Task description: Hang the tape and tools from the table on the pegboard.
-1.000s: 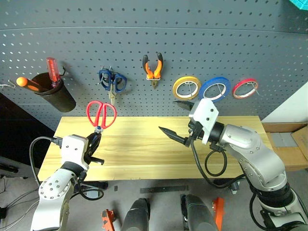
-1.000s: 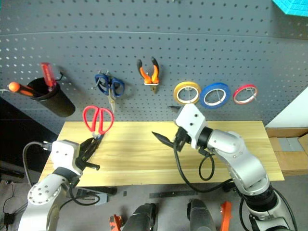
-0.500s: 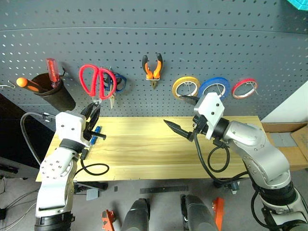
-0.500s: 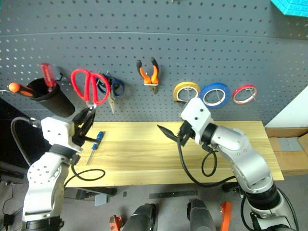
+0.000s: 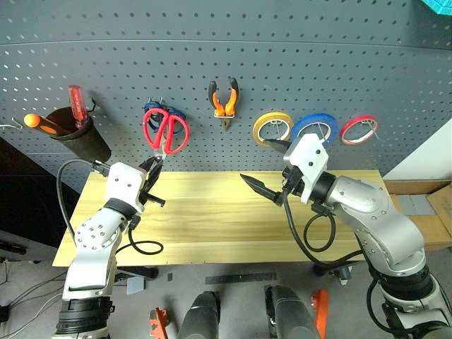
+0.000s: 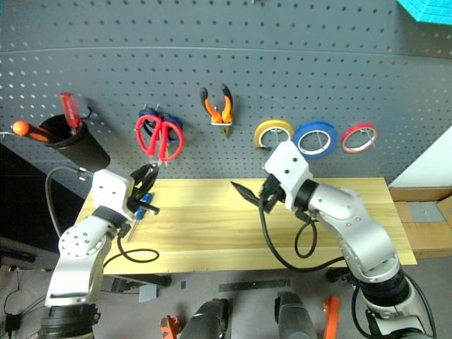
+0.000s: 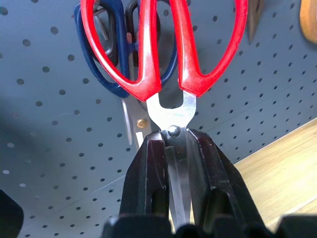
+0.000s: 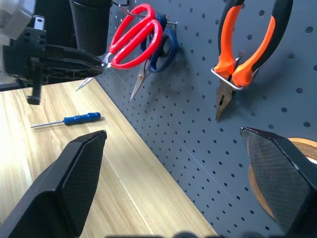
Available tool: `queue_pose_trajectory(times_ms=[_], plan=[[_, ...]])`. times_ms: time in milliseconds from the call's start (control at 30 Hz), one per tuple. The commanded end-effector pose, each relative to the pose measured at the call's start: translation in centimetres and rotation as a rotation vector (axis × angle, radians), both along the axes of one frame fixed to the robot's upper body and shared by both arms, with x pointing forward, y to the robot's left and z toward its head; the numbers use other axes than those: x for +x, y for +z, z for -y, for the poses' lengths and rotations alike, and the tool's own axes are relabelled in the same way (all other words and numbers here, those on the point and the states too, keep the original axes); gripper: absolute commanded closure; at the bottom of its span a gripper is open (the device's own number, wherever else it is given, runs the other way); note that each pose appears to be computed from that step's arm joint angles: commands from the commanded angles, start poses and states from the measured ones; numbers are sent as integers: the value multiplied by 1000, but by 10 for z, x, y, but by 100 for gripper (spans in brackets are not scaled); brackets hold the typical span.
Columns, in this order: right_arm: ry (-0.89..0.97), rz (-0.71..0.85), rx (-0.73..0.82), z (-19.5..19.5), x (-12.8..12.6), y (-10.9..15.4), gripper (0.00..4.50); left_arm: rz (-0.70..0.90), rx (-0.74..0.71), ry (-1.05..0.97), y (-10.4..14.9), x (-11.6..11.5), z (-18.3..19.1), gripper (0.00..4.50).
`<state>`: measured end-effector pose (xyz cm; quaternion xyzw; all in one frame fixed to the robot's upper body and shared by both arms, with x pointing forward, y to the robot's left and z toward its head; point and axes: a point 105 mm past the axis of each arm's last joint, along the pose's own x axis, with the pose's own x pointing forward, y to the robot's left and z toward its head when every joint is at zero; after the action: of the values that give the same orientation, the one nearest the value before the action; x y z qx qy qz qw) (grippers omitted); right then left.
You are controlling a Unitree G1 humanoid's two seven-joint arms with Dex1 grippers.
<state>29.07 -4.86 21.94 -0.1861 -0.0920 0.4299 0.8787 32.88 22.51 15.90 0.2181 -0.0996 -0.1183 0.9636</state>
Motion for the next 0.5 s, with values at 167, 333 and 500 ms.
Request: queue_pose_trajectory(times_ms=[167, 333, 500], plan=[[35, 77, 31, -6, -9, 17, 0, -10, -23, -10, -1, 4, 4, 329], [36, 77, 30, -6, -10, 17, 0, -14, -30, -11, -1, 4, 4, 161], [12, -92, 48, -15, -5, -7, 0, -207, -135, 219, -44, -2, -49, 34]])
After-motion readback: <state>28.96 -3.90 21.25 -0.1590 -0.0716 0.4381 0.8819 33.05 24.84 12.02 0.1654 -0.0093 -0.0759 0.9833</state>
